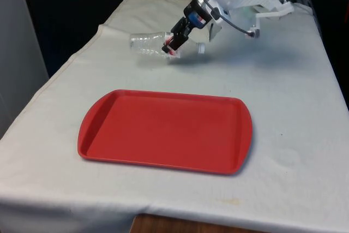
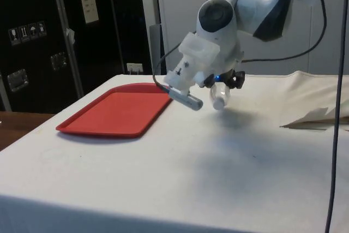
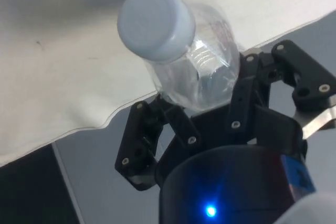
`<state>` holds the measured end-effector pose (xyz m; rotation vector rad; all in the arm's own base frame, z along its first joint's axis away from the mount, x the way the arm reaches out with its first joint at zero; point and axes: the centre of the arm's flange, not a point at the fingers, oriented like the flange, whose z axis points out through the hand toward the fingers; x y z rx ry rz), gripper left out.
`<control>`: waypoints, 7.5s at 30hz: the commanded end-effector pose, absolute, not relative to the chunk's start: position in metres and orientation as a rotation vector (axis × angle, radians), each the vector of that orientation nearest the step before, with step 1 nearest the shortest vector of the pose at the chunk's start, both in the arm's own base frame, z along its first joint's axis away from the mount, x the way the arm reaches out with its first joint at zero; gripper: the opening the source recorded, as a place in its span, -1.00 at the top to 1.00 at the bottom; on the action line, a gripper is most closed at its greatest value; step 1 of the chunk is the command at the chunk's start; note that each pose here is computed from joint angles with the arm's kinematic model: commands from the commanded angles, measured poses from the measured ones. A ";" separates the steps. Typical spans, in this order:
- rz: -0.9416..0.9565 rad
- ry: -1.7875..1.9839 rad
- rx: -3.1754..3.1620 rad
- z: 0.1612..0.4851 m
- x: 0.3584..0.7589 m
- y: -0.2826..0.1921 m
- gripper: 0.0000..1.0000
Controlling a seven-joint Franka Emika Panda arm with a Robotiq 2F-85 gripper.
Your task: Place the bottle upright on the tray.
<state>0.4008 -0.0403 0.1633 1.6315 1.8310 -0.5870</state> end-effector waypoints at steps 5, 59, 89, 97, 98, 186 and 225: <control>-0.570 1.833 1.659 0.176 0.404 -0.043 0.30; -0.276 1.682 1.983 0.217 0.438 -0.042 0.30; -0.109 1.574 2.140 0.250 0.453 -0.045 0.30; -0.090 1.551 2.151 0.270 0.457 -0.051 0.30; -0.087 1.545 2.152 0.276 0.459 -0.053 0.30; 0.291 1.200 2.364 0.455 0.572 -0.074 0.30; 0.640 0.941 2.606 0.444 0.593 -0.071 0.30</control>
